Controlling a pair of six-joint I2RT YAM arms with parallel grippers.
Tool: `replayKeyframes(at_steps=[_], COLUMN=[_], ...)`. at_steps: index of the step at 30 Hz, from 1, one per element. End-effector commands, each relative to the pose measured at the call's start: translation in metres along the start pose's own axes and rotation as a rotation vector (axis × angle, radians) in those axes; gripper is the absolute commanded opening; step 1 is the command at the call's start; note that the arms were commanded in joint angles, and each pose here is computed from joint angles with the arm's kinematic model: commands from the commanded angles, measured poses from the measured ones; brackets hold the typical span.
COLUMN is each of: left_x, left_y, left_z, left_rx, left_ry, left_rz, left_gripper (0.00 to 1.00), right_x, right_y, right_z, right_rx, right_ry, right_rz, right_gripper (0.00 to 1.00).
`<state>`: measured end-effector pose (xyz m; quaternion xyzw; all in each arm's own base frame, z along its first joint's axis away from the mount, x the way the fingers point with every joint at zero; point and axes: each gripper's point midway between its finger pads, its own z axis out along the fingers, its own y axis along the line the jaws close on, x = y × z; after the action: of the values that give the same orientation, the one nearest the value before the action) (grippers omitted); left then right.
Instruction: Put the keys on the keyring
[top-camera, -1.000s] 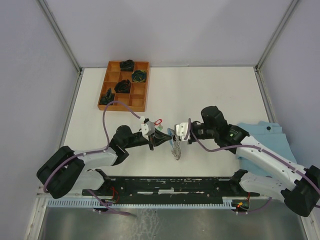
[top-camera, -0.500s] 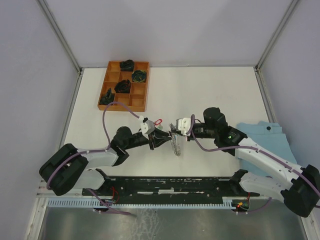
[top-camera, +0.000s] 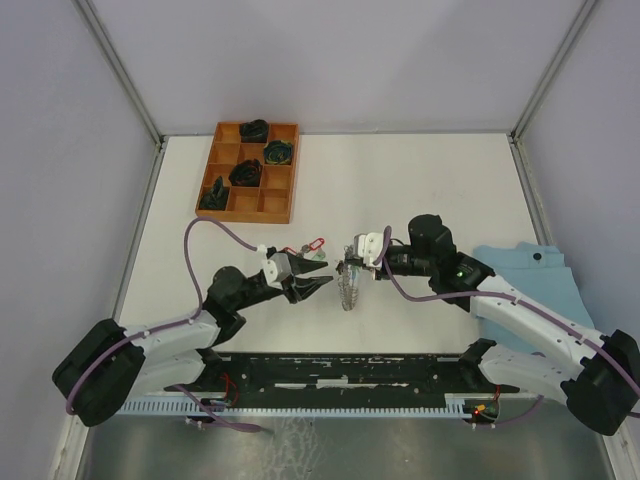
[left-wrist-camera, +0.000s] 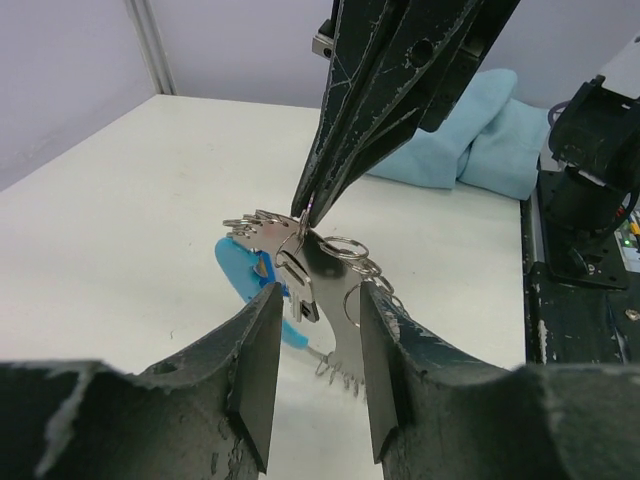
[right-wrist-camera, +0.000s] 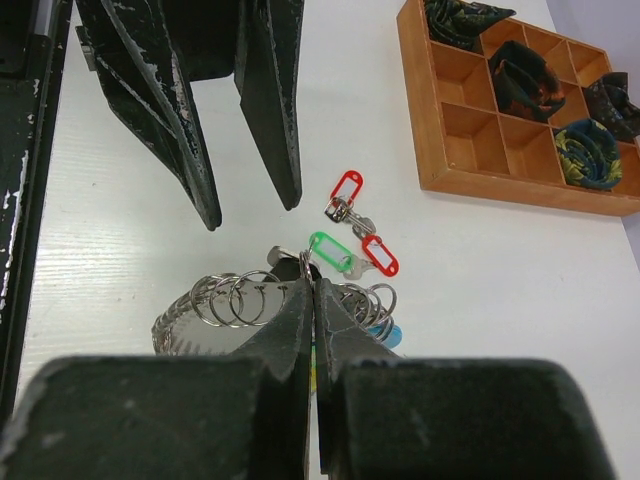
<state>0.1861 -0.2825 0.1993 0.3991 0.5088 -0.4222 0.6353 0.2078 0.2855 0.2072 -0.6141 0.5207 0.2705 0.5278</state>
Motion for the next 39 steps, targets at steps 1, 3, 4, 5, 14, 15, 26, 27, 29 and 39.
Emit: replayKeyframes(at_steps=[1, 3, 4, 5, 14, 15, 26, 27, 29, 39], left_x=[-0.024, -0.027, -0.028, -0.029, -0.024, -0.023, -0.013, -0.014, -0.016, -0.005], left_y=[0.01, 0.011, 0.011, 0.012, 0.017, 0.017, 0.014, 0.013, 0.012, 0.006], left_z=[0.01, 0.013, 0.015, 0.016, 0.029, 0.03, 0.039, 0.039, 0.041, 0.026], left_rx=[-0.009, -0.001, 0.002, 0.006, 0.023, 0.027, 0.071, 0.075, 0.083, 0.095], left_ry=[-0.069, -0.077, -0.081, -0.084, -0.068, -0.064, -0.053, -0.058, -0.067, -0.011], left_rz=[0.109, 0.127, 0.133, 0.139, 0.152, 0.149, 0.113, 0.108, 0.106, 0.159], left_gripper=[0.42, 0.39, 0.37, 0.34, 0.26, 0.25, 0.13, 0.13, 0.13, 0.24], right_x=[-0.026, -0.026, -0.026, -0.025, -0.026, -0.027, -0.038, -0.038, -0.036, -0.027], right_y=[-0.015, -0.014, -0.014, -0.013, -0.012, -0.011, -0.006, -0.005, -0.006, -0.009], right_z=[-0.004, -0.004, -0.004, -0.004, -0.005, -0.005, -0.002, -0.002, -0.002, -0.007], right_rx=[0.058, 0.054, 0.052, 0.047, 0.041, 0.038, -0.012, -0.013, -0.01, 0.003], right_ry=[-0.082, -0.08, -0.079, -0.079, -0.084, -0.087, -0.127, -0.126, -0.122, -0.086], right_rz=[-0.049, -0.05, -0.048, -0.047, -0.05, -0.049, -0.035, -0.034, -0.032, -0.049], right_gripper=[0.01, 0.01, 0.01, 0.01, 0.01, 0.01, 0.01, 0.01, 0.01, 0.01])
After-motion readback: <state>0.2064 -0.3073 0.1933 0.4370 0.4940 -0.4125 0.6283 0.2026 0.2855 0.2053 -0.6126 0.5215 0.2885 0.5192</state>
